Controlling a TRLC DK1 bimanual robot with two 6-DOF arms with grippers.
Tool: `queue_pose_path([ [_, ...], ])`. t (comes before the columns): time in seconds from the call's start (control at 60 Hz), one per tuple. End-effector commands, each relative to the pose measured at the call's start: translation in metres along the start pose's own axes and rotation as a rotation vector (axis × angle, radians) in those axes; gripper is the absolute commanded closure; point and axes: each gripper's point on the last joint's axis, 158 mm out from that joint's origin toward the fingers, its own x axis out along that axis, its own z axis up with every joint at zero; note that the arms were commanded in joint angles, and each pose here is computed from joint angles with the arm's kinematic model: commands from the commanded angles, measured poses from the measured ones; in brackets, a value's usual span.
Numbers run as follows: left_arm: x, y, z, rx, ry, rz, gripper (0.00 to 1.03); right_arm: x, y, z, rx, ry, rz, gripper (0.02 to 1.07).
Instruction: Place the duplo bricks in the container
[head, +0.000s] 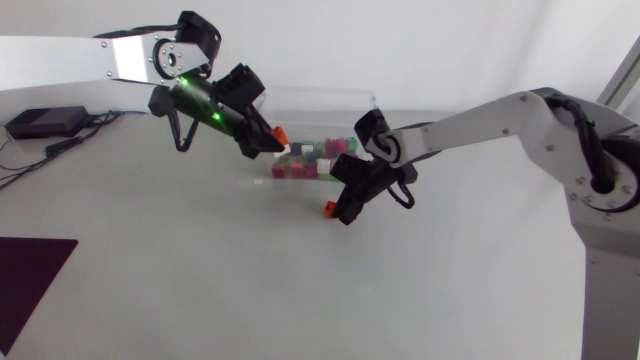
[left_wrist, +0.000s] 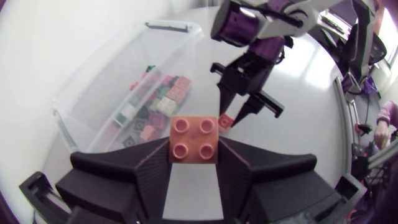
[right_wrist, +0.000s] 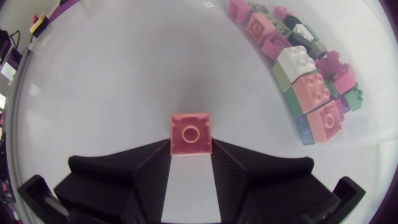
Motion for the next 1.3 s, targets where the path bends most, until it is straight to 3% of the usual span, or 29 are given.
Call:
queue_pose_path([
  [0.0, -0.013, 0.021, 0.023, -0.05, -0.067, 0.057, 0.83, -0.013, 0.009, -0.005, 0.002, 0.005, 0.014, 0.88],
  [0.167, -0.018, 0.054, 0.045, -0.103, -0.156, 0.156, 0.83, -0.042, 0.019, 0.001, 0.003, -0.026, -0.006, 0.89],
  [0.633, 0.003, 0.124, 0.084, -0.227, -0.224, 0.323, 0.82, -0.129, 0.038, 0.037, 0.008, -0.144, -0.063, 0.89],
  [0.95, 0.034, 0.129, 0.088, -0.258, -0.204, 0.326, 0.81, -0.172, 0.03, 0.052, 0.058, -0.228, -0.084, 0.89],
  [0.983, 0.038, 0.128, 0.086, -0.265, -0.195, 0.322, 0.72, -0.172, 0.03, 0.051, 0.059, -0.228, -0.085, 0.89],
  [1.083, 0.048, 0.131, 0.076, -0.287, -0.159, 0.354, 0.2, -0.174, 0.028, 0.049, 0.066, -0.23, -0.089, 0.88],
  [1.133, 0.05, 0.133, 0.073, -0.29, -0.143, 0.376, 0.04, -0.176, 0.028, 0.05, 0.069, -0.237, -0.088, 0.89],
  [1.283, 0.039, 0.13, 0.074, -0.302, -0.122, 0.387, 0.04, -0.189, 0.016, 0.063, 0.089, -0.273, -0.117, 0.88],
])
